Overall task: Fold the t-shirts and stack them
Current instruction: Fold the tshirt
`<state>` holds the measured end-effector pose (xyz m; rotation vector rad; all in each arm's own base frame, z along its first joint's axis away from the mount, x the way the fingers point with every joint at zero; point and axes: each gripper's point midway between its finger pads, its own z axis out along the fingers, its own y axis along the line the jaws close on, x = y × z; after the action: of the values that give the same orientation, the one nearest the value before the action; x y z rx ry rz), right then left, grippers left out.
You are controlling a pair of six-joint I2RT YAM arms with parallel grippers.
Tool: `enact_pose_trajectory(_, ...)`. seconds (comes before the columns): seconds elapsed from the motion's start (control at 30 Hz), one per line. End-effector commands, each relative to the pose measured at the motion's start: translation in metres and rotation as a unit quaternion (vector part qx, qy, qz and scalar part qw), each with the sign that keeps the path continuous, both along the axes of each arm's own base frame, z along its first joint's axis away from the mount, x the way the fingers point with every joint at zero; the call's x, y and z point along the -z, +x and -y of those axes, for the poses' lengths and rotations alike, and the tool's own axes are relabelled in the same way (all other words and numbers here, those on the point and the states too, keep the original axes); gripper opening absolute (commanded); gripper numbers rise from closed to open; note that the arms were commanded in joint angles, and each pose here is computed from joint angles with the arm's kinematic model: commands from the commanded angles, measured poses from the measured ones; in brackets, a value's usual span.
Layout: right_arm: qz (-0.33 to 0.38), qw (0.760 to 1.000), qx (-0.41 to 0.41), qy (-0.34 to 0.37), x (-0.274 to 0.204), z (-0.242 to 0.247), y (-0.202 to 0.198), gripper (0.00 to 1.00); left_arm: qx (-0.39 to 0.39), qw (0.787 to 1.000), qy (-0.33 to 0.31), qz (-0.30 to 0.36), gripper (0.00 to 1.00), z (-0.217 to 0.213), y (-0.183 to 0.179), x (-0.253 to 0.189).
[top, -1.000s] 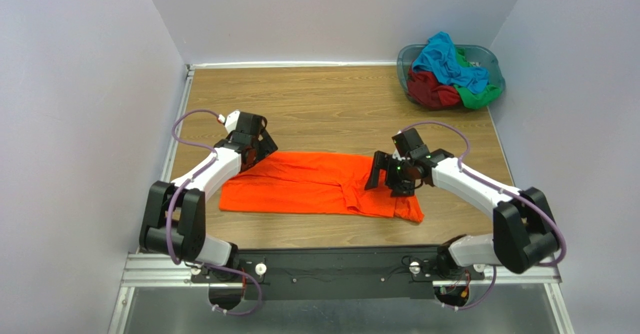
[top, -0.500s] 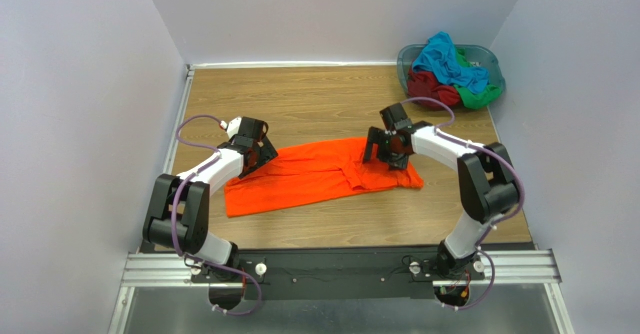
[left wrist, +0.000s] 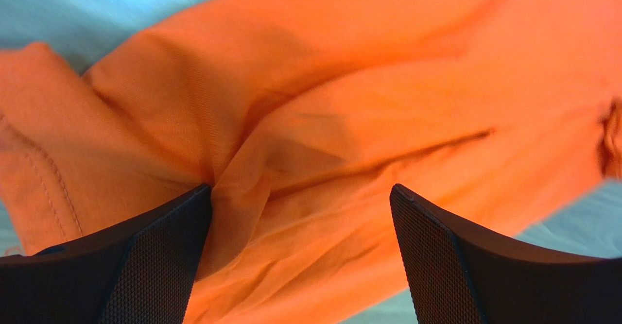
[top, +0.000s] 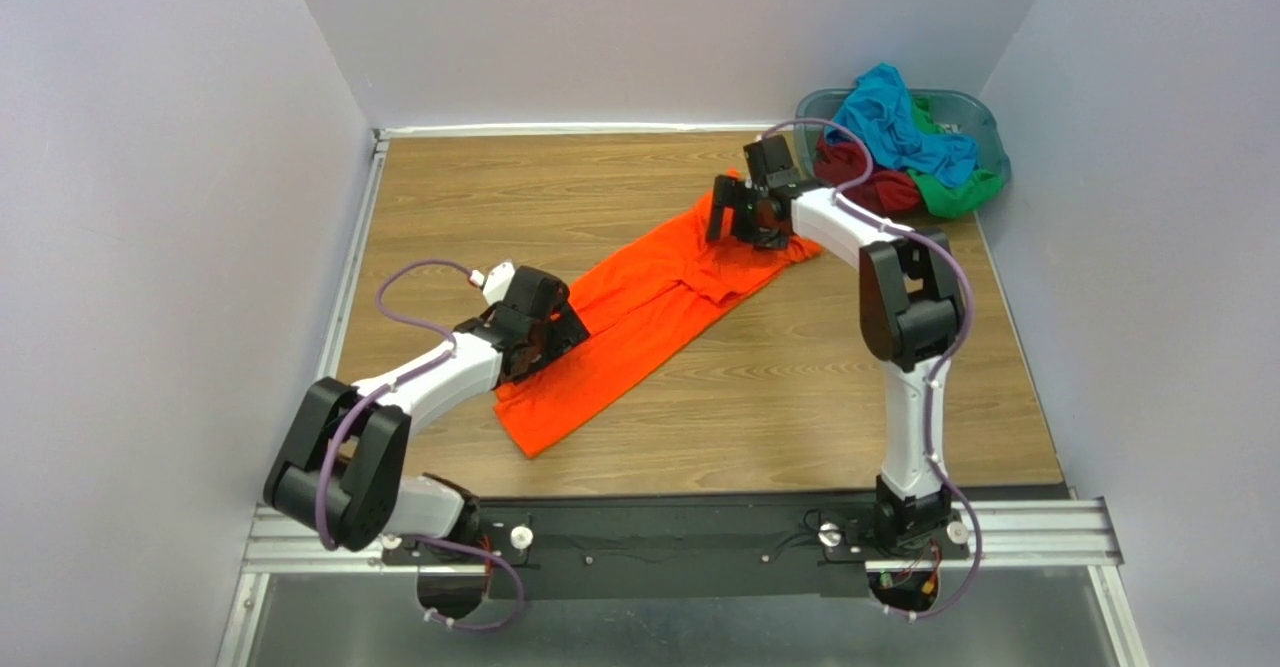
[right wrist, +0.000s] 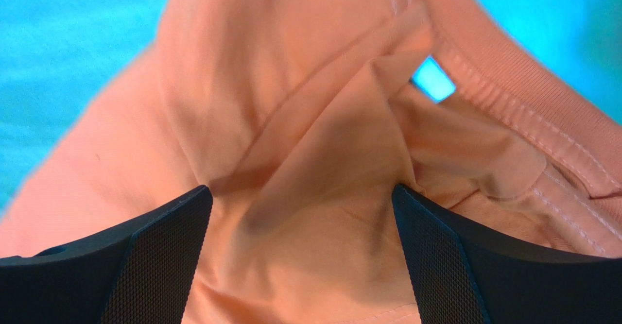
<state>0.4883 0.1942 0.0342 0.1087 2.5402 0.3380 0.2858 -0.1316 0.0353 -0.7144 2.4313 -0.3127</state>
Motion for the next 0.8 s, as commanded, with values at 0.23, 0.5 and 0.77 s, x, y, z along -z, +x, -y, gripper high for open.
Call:
enact_pose_trajectory(0.23, -0.061, 0.990, -0.094, 0.086, 0.056, -0.049, 0.016, 1.00, 0.023, 0.990, -0.091, -0.103, 0.98, 0.050, -0.092, 0.016)
enact_pose_trajectory(0.5, -0.053, 0.982, -0.130, 0.130, 0.053, -0.081, 0.027, 1.00, 0.050, 0.986, -0.100, -0.123, 0.98, 0.068, -0.125, 0.012)
enact_pose_trajectory(0.77, -0.048, 0.979, -0.129, 0.149, 0.060, -0.115, 0.039, 1.00, 0.080, 0.983, -0.102, -0.128, 0.98, 0.091, -0.138, 0.008)
